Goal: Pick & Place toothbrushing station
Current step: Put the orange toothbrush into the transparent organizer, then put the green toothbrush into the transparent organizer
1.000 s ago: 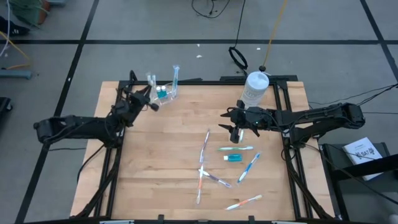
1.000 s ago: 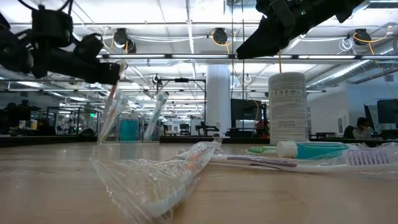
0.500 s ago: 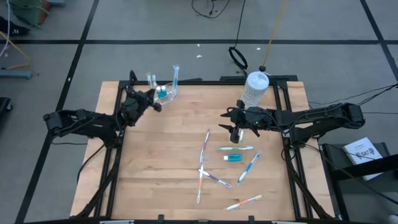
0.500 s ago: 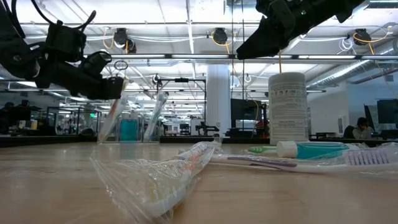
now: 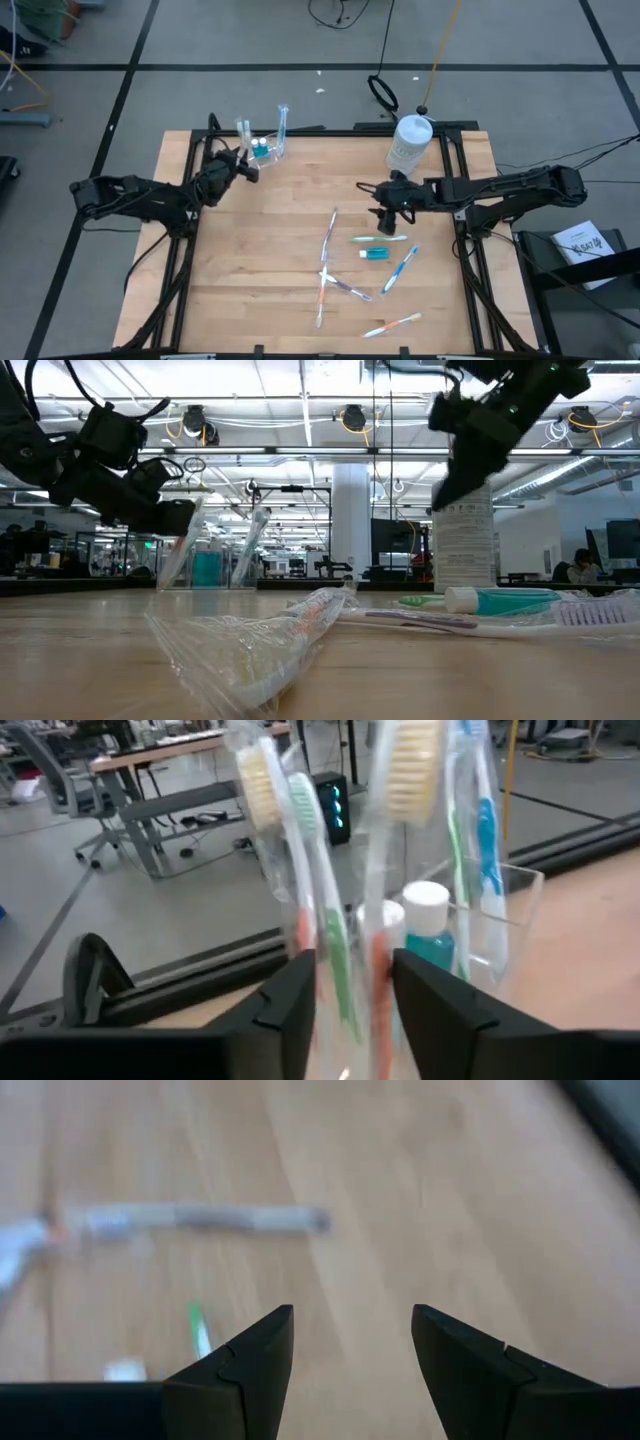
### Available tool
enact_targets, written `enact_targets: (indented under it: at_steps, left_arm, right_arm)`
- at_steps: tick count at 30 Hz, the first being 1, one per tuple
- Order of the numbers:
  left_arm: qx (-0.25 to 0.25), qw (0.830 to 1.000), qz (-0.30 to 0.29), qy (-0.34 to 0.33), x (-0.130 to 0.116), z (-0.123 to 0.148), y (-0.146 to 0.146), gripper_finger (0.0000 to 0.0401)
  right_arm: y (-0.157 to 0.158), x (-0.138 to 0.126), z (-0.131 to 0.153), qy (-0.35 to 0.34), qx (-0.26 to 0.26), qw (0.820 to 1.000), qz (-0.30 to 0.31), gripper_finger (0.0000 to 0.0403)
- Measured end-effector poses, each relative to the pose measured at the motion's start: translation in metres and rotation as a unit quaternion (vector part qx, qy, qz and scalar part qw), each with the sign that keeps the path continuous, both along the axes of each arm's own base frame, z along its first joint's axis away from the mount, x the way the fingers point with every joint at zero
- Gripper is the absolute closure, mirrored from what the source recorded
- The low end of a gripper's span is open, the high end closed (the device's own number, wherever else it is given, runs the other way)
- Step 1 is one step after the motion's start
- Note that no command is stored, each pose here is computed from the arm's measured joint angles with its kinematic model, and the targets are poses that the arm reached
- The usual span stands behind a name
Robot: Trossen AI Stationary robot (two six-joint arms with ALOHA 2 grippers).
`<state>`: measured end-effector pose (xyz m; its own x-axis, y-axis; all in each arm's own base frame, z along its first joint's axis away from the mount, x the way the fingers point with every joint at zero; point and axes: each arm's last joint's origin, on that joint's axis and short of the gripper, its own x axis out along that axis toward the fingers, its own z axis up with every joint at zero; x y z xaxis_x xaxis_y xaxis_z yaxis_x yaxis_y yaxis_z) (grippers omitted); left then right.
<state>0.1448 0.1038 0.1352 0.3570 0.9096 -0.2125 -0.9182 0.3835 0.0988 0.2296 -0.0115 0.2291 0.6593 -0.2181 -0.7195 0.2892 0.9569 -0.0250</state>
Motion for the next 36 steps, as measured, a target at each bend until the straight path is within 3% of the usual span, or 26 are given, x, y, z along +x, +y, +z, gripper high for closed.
enact_targets:
  at_steps: [3, 8, 15, 19, 27, 32, 36]
  left_arm:
    - [-0.006, 1.0, -0.008, 0.002, 0.001, -0.001, -0.003, 0.0229]
    - [0.028, 0.999, -0.032, 0.034, 0.005, 0.003, -0.007, 0.0193]
    - [0.085, 0.996, -0.039, -0.002, 0.005, 0.024, -0.012, 0.0184]
    - [0.105, 0.993, -0.037, -0.037, 0.002, 0.036, -0.014, 0.0193]
    - [0.138, 0.985, -0.038, -0.101, -0.001, 0.063, -0.018, 0.0212]
    - [0.149, 0.979, -0.048, -0.127, 0.002, 0.076, -0.02, 0.0215]
    - [0.153, 0.978, -0.049, -0.134, 0.003, 0.081, -0.02, 0.0215]
  right_arm:
    - [0.001, -0.009, -0.008, 0.054, 0.04, 0.997, -0.021, 0.0206]
    - [0.002, -0.021, -0.02, 0.097, 0.102, 0.985, -0.104, 0.0206]
    - [-0.001, -0.034, -0.046, 0.139, 0.06, 0.984, -0.097, 0.0206]
    - [-0.009, -0.037, -0.051, 0.124, 0.093, 0.972, -0.174, 0.0206]
    - [-0.04, -0.04, -0.055, 0.035, 0.069, 0.93, -0.358, 0.0206]
    - [-0.05, -0.041, -0.071, -0.049, 0.094, 0.915, -0.389, 0.0206]
    - [-0.054, -0.05, -0.088, -0.038, 0.083, 0.918, -0.386, 0.0208]
